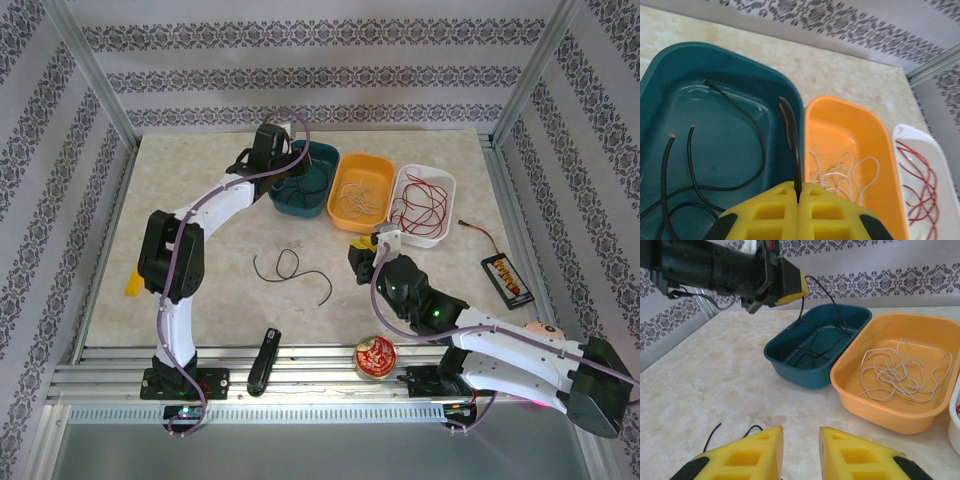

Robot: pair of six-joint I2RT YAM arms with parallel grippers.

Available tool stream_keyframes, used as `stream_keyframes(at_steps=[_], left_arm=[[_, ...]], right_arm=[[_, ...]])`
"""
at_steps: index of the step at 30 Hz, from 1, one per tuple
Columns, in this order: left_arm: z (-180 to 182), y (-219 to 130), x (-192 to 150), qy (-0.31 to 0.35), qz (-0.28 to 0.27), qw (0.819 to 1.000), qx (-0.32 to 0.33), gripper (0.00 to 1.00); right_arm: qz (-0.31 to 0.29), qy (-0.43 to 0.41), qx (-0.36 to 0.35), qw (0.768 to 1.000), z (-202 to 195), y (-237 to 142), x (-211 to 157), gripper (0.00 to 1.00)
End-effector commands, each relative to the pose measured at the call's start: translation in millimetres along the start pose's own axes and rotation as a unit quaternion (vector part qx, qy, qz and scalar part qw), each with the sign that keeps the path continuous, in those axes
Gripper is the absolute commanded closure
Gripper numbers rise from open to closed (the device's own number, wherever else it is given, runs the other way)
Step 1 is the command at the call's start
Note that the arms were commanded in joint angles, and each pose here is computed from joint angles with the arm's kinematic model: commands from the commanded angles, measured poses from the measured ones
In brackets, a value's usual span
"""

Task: Untangle the cables

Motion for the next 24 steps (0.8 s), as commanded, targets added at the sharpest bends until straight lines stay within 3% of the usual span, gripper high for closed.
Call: stream_keyframes(at_steps=[1,10,14,18,24], left_arm=[[3.9,7.5,0.2,0.016,0.0,0.999,0.03,1.0],[20.0,24.5,-8.6,0.038,0.008,0.996,0.084,1.0],[19.6,32.9,-15.9,0.032,0.029,0.996,0.076,0.9],[7.8,31.7,-16.4,0.036,0.033,0.997,0.056,0.61],[-7.6,10.2,-5.4,0.035,0.022,0.998,0.04,0.51]], right_arm=[[-0.001,-0.009,-0.012,1.0,-4.2,-5.6,-0.6,0.73],[-0.001,-0.013,-0.015,1.0,-4.4,-8.3,4.6,0.7],[-0.001,-0.016,-0.014,1.0,-2.8,-8.0,8.5,0.68],[0.0,-0.02,-0.014,1.0,-1.0,-7.7,12.8,0.65],[0.01,-0.025,-0.011,1.0,2.9,-5.0,15.8,0.6]])
Point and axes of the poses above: each hand's point on the last joint's axis, 136 mm out from that joint toward the fingers, its own y axis out along the fingers, its own z axis along the line the jaws close on, x = y × z, the point moved 6 cm from there along -y, back along the fingers, and after that the axes turned 1 degree about -y, right-handed, at the moved point
